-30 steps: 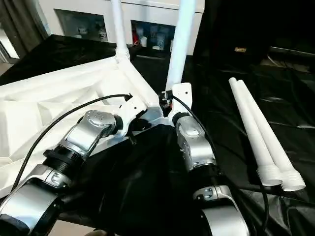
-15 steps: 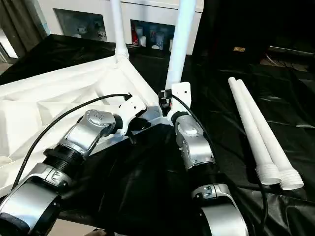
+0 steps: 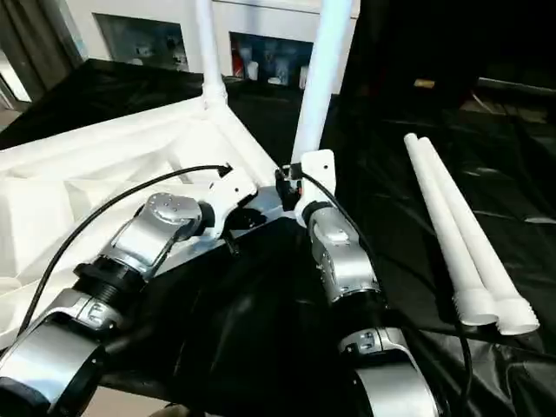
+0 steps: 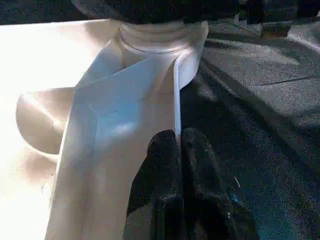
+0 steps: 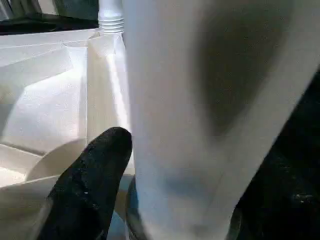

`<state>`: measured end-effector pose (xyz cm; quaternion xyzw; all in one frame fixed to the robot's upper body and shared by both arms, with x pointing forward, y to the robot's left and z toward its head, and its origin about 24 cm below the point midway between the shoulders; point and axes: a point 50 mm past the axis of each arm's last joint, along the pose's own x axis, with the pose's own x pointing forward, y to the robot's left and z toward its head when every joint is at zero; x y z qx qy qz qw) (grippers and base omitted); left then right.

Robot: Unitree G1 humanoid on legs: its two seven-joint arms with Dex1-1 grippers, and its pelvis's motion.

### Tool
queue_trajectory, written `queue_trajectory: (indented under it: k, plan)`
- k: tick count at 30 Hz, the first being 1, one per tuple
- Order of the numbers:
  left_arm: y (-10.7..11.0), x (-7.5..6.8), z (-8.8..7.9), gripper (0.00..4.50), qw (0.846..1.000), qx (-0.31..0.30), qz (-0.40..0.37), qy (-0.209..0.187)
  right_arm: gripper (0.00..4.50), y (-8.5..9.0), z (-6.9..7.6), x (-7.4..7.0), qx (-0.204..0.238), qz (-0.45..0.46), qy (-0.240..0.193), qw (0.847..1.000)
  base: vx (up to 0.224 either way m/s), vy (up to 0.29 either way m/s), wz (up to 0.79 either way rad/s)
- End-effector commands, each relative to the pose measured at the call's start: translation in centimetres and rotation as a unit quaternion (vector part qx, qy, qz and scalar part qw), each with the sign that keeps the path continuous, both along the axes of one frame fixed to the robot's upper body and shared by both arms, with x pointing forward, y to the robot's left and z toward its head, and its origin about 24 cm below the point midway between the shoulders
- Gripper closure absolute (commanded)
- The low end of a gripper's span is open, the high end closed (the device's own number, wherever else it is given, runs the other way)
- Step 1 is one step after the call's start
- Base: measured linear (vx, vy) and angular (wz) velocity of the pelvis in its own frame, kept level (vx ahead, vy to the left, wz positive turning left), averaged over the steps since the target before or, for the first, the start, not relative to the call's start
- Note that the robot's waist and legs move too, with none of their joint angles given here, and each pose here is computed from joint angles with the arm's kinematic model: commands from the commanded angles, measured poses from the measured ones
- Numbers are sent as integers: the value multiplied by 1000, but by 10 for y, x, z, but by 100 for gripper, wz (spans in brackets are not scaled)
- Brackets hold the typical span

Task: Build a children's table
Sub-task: Insert table leg to table base

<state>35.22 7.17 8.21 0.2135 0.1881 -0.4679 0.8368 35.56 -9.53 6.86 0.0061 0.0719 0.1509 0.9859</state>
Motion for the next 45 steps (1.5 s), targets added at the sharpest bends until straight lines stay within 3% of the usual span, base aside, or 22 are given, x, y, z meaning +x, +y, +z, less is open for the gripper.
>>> queue_trajectory:
  k: [1,5,10,15,17,21,23,28,35,36,40,43,45]
  plan:
    - [-12,-12,-15,450,999,12,-45,20,92,26,-38,-22,17,75,82,994,0,0,0]
    - [-10,-15,-12,450,998,2,-68,9,57,24,-27,-23,-9,111,42,993,0,0,0]
    - [0,-21,-11,450,995,-2,-103,14,5,19,-13,-28,-9,152,19,988,0,0,0]
    - [11,-29,-11,450,989,-5,-147,19,1,8,0,-37,-4,224,1,975,0,0,0]
    - [20,-38,-10,450,982,-12,-185,33,1,-7,9,-47,-13,296,-3,955,0,0,0]
    - [25,-41,-9,450,979,-11,-199,33,1,-16,15,-54,-17,338,1,941,0,0,0]
    - [31,-43,-7,450,975,-12,-218,30,1,-29,21,-65,-33,398,12,917,0,0,0]
    - [38,-45,-4,450,972,-14,-232,31,1,-43,21,-74,-56,432,37,899,0,0,0]
    - [41,-45,-3,450,971,-10,-237,31,1,-48,20,-74,-64,432,45,898,0,0,0]
    - [41,-46,-3,450,971,-9,-238,32,28,-48,19,-74,-62,432,49,898,0,0,0]
    - [42,-46,-4,450,970,-8,-240,33,34,-46,17,-75,-61,434,52,897,0,0,0]
    - [42,-46,-4,450,970,-7,-240,33,74,-43,14,-77,-62,437,49,896,0,0,0]
    - [43,-45,-4,450,971,-5,-239,32,76,-43,14,-77,-57,441,49,894,0,0,0]
